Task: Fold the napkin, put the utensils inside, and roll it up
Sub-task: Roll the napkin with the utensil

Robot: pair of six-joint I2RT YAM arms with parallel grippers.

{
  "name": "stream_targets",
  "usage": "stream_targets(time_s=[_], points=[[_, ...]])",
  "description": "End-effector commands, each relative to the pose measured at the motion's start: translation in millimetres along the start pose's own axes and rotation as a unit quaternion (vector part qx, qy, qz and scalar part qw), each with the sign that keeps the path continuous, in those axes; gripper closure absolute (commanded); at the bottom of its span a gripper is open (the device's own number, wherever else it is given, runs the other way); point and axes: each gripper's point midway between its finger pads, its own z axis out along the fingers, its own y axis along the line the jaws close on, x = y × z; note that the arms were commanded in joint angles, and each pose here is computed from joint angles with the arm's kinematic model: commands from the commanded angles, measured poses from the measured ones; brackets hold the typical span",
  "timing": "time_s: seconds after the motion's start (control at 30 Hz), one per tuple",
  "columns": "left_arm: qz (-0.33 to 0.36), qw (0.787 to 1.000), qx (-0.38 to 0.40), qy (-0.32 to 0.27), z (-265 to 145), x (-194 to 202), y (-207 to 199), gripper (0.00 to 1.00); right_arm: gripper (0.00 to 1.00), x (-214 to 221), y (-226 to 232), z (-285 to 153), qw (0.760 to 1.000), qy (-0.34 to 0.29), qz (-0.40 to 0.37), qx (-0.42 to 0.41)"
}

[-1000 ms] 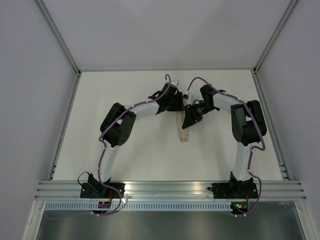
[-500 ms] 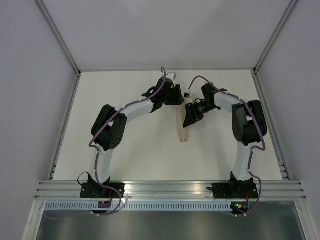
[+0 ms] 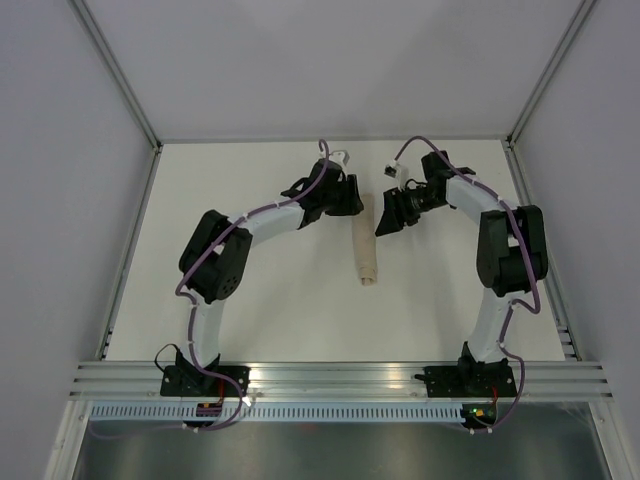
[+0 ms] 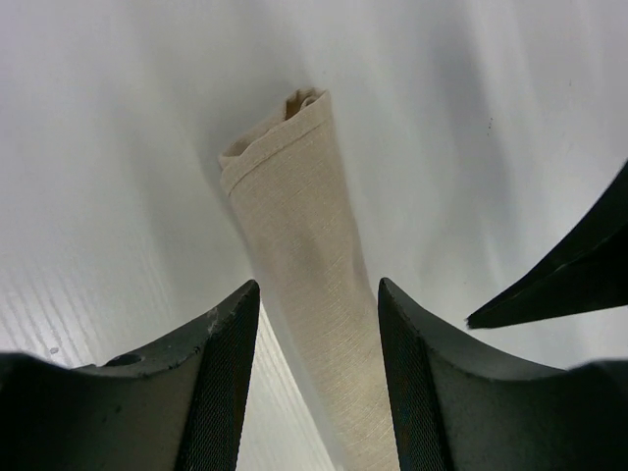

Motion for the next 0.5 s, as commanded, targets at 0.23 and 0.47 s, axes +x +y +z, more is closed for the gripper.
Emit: stream_targets(time_s=[0.23,0.47], points=[[0.027,0.997,0.035,-0.069,-97,-38,-17,0.43,0.34,-50,1,-93,0.984,-0.130,-0.051,0.112],[0.018,0.996,0.041,-0.080,-179,-14,3,0.41,0.27,-40,22,-173,0.951,-0.190,-0.086,0.227]])
